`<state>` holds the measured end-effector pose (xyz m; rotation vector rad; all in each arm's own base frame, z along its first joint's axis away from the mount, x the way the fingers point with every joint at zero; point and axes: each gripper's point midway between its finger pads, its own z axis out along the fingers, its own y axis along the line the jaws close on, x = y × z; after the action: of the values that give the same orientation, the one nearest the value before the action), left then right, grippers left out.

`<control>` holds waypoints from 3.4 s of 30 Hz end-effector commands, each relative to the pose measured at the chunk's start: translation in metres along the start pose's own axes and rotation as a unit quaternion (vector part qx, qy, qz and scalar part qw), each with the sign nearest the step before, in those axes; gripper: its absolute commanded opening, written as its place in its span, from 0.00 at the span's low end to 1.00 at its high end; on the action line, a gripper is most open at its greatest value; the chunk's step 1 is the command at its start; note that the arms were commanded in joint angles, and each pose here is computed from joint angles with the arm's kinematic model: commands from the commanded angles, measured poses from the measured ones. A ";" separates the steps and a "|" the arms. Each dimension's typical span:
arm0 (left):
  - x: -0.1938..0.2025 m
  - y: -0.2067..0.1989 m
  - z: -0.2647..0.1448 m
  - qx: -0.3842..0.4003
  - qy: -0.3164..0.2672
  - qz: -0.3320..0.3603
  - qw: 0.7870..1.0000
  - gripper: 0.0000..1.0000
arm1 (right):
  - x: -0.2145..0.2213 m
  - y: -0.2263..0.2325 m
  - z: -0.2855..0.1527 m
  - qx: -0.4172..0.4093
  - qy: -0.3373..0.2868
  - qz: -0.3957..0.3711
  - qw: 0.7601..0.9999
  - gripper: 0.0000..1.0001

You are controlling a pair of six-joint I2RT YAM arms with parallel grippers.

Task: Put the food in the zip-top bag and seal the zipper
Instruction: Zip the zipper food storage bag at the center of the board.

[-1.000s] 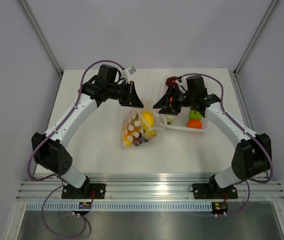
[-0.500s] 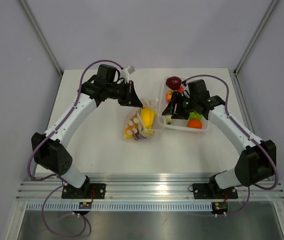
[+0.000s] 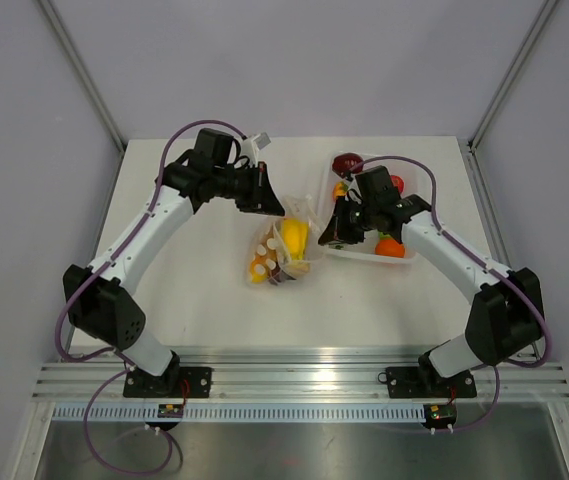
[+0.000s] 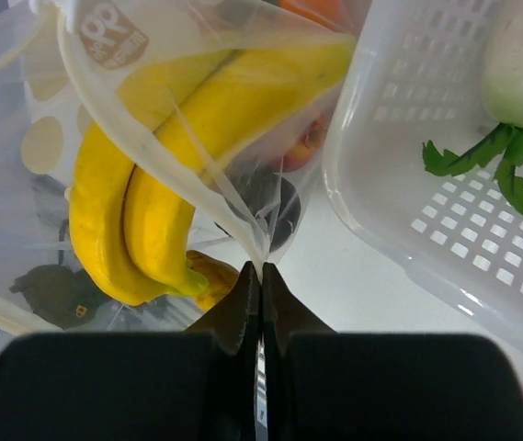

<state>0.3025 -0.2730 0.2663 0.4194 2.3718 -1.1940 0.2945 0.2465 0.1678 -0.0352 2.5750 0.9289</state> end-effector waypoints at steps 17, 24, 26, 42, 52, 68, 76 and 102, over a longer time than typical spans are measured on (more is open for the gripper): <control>-0.063 0.019 -0.046 -0.124 -0.070 0.097 0.985 0.64 | -0.050 0.094 0.025 -0.170 -0.148 0.148 0.963 0.00; -0.026 -0.001 -0.033 -0.105 -0.040 0.116 0.987 0.59 | -0.054 0.101 0.018 -0.182 -0.156 0.135 0.962 0.00; -0.018 -0.010 -0.025 -0.086 -0.030 0.108 0.990 0.58 | -0.055 0.106 0.011 -0.190 -0.162 0.122 0.961 0.00; -0.051 -0.006 0.028 -0.096 -0.055 -0.019 0.994 0.58 | -0.049 0.096 -0.019 -0.164 -0.202 0.102 0.960 0.00; -0.052 -0.004 0.042 -0.079 -0.054 -0.045 0.994 0.58 | -0.034 0.084 -0.005 -0.143 -0.187 0.091 0.968 0.00; -0.040 -0.007 0.054 -0.051 -0.048 -0.079 0.994 0.59 | -0.021 0.072 -0.003 -0.133 -0.188 0.089 0.969 0.00; -0.035 -0.007 0.071 -0.071 -0.038 -0.077 0.994 0.48 | -0.020 0.077 -0.004 -0.139 -0.187 0.082 0.969 0.00; -0.006 -0.009 0.035 -0.024 0.050 0.074 0.996 0.00 | -0.049 0.102 -0.107 -0.097 -0.311 -0.242 0.914 0.55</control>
<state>0.3284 -0.3163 0.2283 0.4748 2.5095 -1.0304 0.2845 0.2693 0.2848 -0.1655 1.9724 0.9770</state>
